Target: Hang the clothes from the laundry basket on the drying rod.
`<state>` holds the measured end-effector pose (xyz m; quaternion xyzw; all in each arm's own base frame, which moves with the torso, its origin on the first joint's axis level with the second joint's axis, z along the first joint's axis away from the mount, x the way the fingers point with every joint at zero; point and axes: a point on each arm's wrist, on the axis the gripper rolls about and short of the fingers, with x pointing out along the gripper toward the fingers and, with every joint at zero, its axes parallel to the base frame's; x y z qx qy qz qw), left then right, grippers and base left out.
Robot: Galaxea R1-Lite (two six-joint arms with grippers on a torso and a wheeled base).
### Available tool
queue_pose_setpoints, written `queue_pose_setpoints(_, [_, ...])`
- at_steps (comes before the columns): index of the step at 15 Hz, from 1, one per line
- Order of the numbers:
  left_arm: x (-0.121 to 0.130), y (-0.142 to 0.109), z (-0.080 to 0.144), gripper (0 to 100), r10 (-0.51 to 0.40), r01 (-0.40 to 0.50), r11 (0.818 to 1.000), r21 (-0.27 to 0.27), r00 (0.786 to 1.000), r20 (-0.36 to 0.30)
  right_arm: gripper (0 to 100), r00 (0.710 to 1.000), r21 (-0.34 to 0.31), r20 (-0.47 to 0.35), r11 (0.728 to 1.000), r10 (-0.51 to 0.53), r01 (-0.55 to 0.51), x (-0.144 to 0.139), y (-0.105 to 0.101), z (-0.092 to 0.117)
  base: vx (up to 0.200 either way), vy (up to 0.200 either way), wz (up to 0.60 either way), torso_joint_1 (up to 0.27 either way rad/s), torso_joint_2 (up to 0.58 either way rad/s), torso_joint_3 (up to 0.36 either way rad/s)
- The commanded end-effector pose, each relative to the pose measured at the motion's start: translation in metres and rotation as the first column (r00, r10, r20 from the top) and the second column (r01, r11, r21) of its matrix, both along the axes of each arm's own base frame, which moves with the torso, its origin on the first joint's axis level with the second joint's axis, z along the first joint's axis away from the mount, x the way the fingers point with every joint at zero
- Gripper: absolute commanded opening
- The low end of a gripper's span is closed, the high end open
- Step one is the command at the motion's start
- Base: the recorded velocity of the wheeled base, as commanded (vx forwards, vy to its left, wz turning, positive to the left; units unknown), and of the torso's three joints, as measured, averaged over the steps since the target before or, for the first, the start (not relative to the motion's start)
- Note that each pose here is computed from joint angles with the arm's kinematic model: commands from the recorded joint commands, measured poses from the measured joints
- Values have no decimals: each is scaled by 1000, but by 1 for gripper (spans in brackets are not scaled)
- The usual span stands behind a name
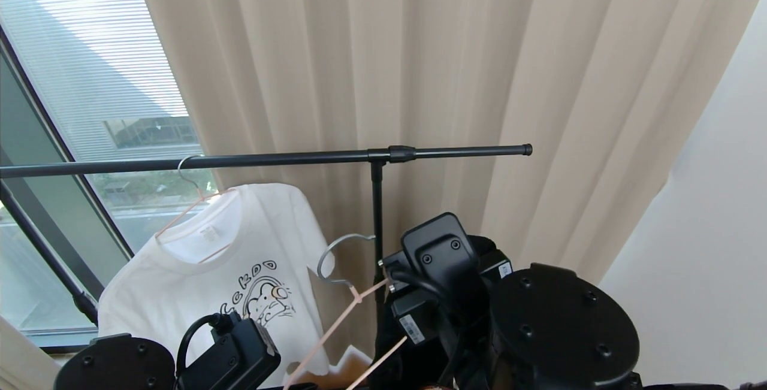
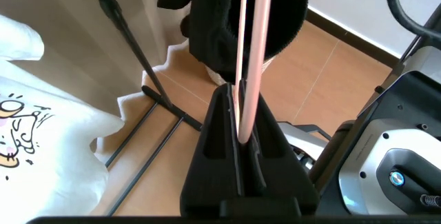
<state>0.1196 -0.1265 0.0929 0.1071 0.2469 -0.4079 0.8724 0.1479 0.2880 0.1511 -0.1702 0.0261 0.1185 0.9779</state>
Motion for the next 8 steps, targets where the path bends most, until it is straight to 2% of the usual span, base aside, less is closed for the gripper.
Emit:
queue_pose_setpoints(1, [0,0,0,0,0,0,1000,-1,1000,1,0,1000,10,0,1000,29,-29,-8,4,1,0,0,0,0,0,0])
queue_pose_setpoints(4, [1,-1,-1,0,1,-1,1000,-7,1000,5,0,999,41,-6,998,48,-47,-14,9,1,0,0,0,0,0,0])
queue_pose_setpoints(6, [2,-2,-1,0,6,-6,1000,-21,1000,11,0,998,140,-5,988,62,-61,-17,8,13,0,0,0,0,0,0])
queue_pose_setpoints(8, [2,-2,-1,0,6,-6,1000,-25,1000,15,0,991,172,-11,977,134,-130,-20,3,18,0,0,0,0,0,0])
